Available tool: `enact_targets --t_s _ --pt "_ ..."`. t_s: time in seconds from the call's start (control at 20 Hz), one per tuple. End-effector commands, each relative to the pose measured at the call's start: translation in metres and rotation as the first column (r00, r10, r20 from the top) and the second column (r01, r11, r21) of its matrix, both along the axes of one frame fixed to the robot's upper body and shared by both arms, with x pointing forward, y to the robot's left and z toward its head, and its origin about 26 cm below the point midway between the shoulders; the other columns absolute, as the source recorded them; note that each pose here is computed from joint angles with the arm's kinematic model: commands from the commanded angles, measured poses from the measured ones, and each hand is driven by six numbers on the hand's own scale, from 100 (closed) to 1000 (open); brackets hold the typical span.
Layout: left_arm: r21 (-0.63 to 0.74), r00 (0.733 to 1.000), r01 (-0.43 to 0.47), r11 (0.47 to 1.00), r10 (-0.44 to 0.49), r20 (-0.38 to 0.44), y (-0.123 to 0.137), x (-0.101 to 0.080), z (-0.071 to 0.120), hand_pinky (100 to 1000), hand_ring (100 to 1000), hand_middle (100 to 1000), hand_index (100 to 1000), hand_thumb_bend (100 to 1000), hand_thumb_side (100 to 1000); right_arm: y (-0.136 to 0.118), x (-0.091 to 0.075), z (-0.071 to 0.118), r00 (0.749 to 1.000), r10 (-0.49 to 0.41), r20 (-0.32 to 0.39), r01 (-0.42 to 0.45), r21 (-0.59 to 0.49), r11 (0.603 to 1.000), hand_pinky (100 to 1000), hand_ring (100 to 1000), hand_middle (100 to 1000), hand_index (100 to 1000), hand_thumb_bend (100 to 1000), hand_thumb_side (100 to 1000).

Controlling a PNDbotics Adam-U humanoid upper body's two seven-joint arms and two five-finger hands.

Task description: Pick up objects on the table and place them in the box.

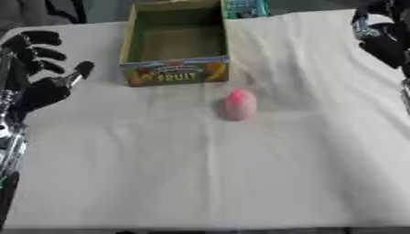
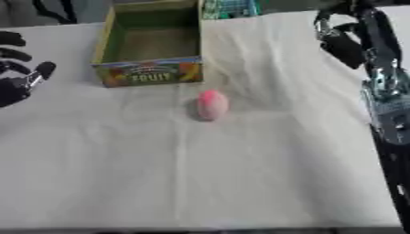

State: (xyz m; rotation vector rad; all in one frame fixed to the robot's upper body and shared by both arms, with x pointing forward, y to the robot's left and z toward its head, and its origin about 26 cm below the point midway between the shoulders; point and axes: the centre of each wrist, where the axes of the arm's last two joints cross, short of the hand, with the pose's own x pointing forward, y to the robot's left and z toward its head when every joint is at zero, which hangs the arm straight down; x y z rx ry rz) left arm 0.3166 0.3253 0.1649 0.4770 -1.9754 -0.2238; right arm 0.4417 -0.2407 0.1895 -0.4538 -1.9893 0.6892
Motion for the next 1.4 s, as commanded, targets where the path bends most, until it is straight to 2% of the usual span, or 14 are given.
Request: enact_targets --t_s 0.05,0.2,0.55,0.7,0.95,1.15,1.4 --pt "0.02 1.0 0.013 1.0 -0.013 0.026 -0.001 -0.001 0.009 513 599 633 710 601 100 0.016 0.009 0.003 0.998 0.065 -0.022 -0.067 -0.082 0.994 738 892 741 919 100 499" --pt "0.02 1.0 0.016 1.0 -0.017 0.026 -0.001 0.0 0.009 513 599 634 710 601 100 0.034 0.016 -0.005 0.987 0.14 -0.08 -0.151 -0.152 0.977 748 903 768 936 100 508" --pt "0.02 0.999 0.021 1.0 -0.021 0.026 -0.002 0.0 0.01 512 599 634 710 601 100 0.062 0.024 -0.025 0.938 0.275 -0.212 -0.325 -0.253 0.911 797 953 827 967 100 560" --pt "0.02 0.999 0.022 1.0 -0.022 0.025 -0.002 0.0 0.009 512 600 634 711 601 100 0.067 0.024 -0.027 0.924 0.305 -0.231 -0.365 -0.296 0.883 825 982 837 973 100 578" --pt "0.021 1.0 0.02 1.0 -0.02 0.023 -0.002 0.0 0.009 512 600 634 711 601 100 0.073 0.023 -0.022 0.907 0.355 -0.228 -0.419 -0.384 0.823 842 974 820 952 100 547" --pt "0.021 1.0 0.019 1.0 -0.019 0.021 -0.001 0.0 0.008 512 600 634 711 600 100 0.077 0.019 -0.02 0.888 0.399 -0.228 -0.459 -0.458 0.761 854 974 822 942 100 528" --pt "0.022 1.0 0.02 1.0 -0.021 0.019 -0.001 0.001 0.008 511 600 634 711 599 100 0.084 0.017 -0.026 0.858 0.437 -0.269 -0.51 -0.536 0.673 866 973 819 936 100 525"
